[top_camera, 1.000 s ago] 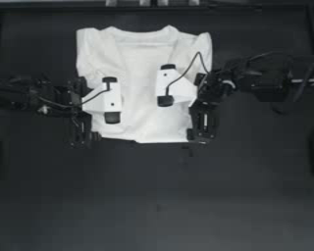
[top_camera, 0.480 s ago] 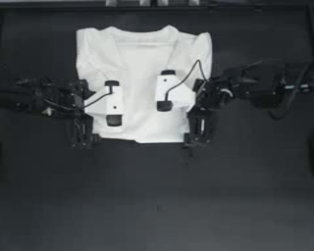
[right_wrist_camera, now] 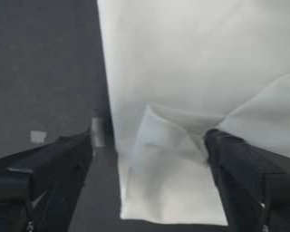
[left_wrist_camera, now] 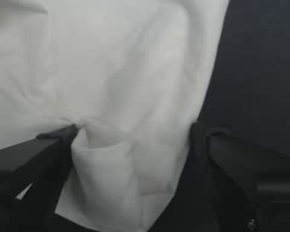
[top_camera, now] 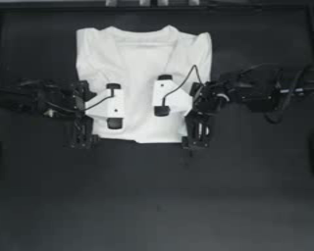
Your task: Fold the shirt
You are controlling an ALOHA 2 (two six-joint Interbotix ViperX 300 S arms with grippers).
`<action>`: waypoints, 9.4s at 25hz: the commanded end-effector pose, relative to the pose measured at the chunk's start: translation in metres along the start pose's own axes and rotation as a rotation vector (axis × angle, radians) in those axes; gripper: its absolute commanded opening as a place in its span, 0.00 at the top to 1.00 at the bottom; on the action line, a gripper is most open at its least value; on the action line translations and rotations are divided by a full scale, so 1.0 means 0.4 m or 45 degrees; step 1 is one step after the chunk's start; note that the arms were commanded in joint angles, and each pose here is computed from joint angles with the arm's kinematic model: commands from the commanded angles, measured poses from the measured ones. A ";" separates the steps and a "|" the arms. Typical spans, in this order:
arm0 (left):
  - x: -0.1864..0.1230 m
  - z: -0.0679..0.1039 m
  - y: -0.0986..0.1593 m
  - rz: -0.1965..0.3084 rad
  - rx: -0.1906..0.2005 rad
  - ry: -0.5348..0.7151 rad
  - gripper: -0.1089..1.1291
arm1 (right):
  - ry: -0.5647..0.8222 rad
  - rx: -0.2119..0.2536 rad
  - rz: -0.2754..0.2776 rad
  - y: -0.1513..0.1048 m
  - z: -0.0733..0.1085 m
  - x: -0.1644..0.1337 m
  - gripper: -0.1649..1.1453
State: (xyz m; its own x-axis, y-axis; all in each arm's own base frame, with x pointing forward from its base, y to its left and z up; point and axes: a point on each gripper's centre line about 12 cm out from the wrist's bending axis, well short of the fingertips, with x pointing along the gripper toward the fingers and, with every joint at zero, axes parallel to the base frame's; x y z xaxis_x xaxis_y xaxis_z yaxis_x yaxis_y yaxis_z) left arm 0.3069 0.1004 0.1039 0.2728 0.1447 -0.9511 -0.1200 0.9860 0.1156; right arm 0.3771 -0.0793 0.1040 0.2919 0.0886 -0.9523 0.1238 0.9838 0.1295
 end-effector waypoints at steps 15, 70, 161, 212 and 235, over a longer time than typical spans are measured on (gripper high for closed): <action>-0.008 0.037 -0.012 0.036 0.137 0.035 0.93 | 0.170 -0.014 -0.125 -0.018 -0.047 0.028 0.95; -0.361 0.126 -0.413 0.116 -0.053 -0.119 0.87 | -0.273 0.183 -0.105 0.358 -0.129 -0.340 0.82; -0.349 0.217 0.055 0.178 -0.138 -0.678 0.21 | -0.513 1.285 0.080 -0.022 -0.222 -0.323 0.12; -0.306 0.189 0.037 0.159 -0.118 -0.632 0.21 | -0.599 1.411 0.120 0.005 -0.229 -0.059 0.93; -0.066 0.249 -0.036 0.024 -0.029 -0.637 0.21 | -0.520 1.349 -0.023 0.018 -0.139 -0.180 0.83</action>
State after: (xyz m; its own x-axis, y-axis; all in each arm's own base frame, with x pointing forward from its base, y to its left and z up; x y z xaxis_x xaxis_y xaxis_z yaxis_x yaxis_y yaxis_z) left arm 0.3892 0.0879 0.1450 0.6600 0.1862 -0.7278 -0.1415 0.9823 0.1230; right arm 0.2986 -0.0697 0.1413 0.5035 -0.1649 -0.8481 0.8378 0.3334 0.4325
